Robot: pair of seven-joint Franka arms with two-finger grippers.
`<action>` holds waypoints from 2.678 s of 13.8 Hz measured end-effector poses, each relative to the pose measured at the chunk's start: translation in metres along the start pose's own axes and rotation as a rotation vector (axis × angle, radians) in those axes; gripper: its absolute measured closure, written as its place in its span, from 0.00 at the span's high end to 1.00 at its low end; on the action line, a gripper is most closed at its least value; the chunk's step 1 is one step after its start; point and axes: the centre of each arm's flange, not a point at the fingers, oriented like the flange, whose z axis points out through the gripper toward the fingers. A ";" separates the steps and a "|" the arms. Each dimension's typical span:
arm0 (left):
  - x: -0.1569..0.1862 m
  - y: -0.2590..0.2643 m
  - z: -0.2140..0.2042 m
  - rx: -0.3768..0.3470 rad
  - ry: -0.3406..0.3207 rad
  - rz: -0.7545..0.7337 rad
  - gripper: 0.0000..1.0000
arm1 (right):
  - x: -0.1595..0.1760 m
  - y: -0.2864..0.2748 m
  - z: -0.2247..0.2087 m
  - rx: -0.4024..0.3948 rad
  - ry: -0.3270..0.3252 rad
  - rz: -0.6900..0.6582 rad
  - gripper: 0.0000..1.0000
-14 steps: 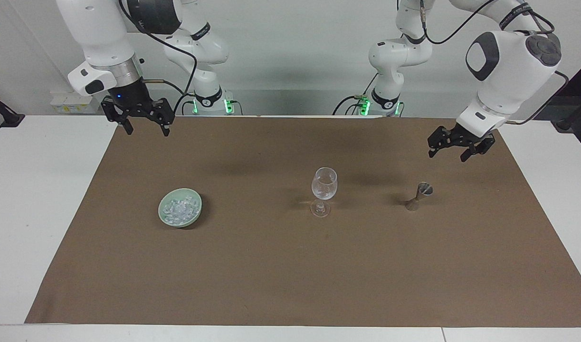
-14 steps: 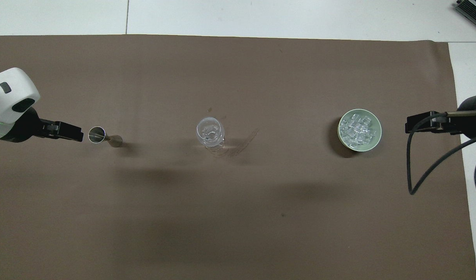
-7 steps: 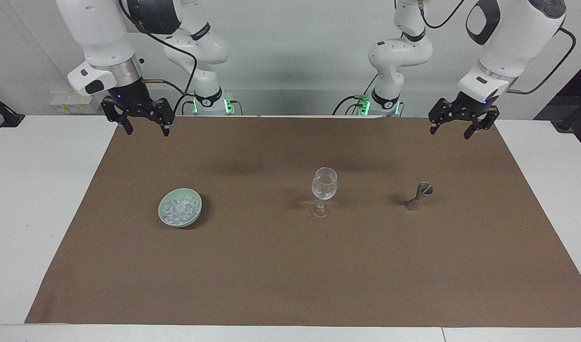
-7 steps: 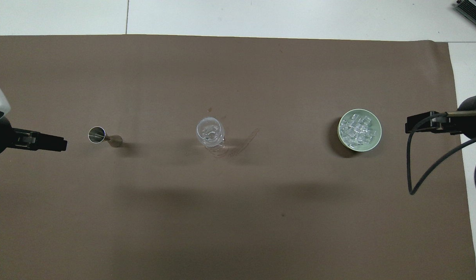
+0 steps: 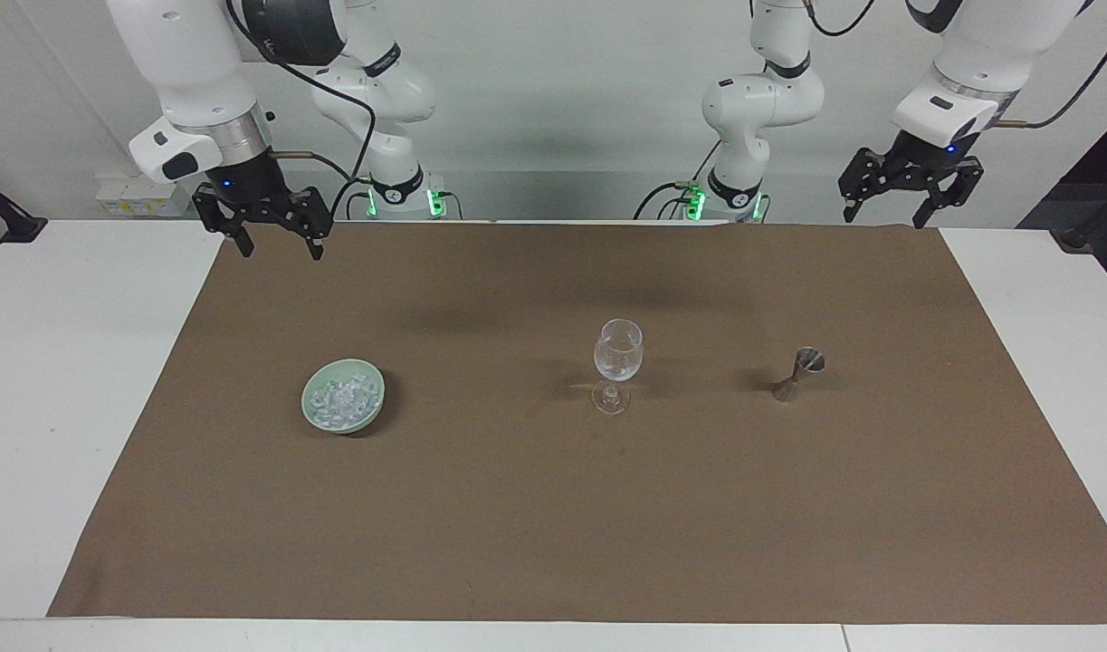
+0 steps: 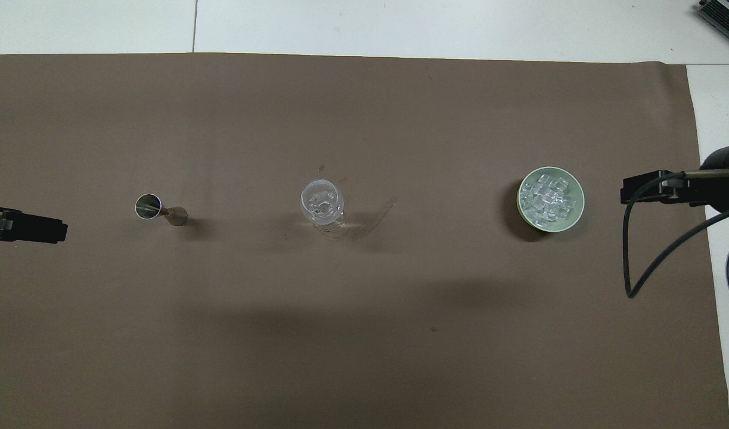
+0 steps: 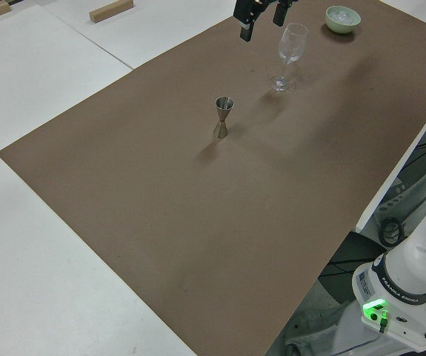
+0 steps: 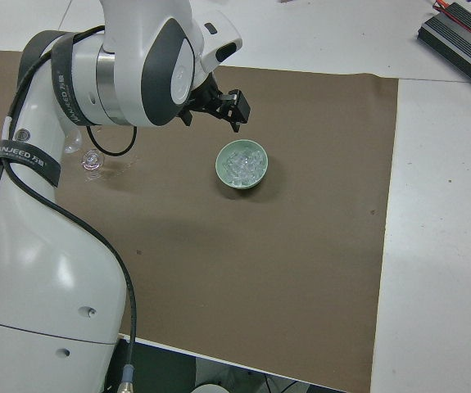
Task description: Pour wine and add ice with both arms
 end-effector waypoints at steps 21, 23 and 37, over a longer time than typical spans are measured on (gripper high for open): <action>0.000 -0.002 -0.006 -0.043 0.021 -0.013 1.00 | 0.000 0.000 0.000 0.000 0.000 0.000 1.00; 0.000 -0.002 -0.006 -0.043 0.022 -0.013 1.00 | 0.000 0.000 0.000 0.000 0.000 0.000 1.00; 0.000 -0.002 -0.006 -0.043 0.023 -0.013 1.00 | 0.001 0.025 0.001 -0.002 -0.003 0.046 1.00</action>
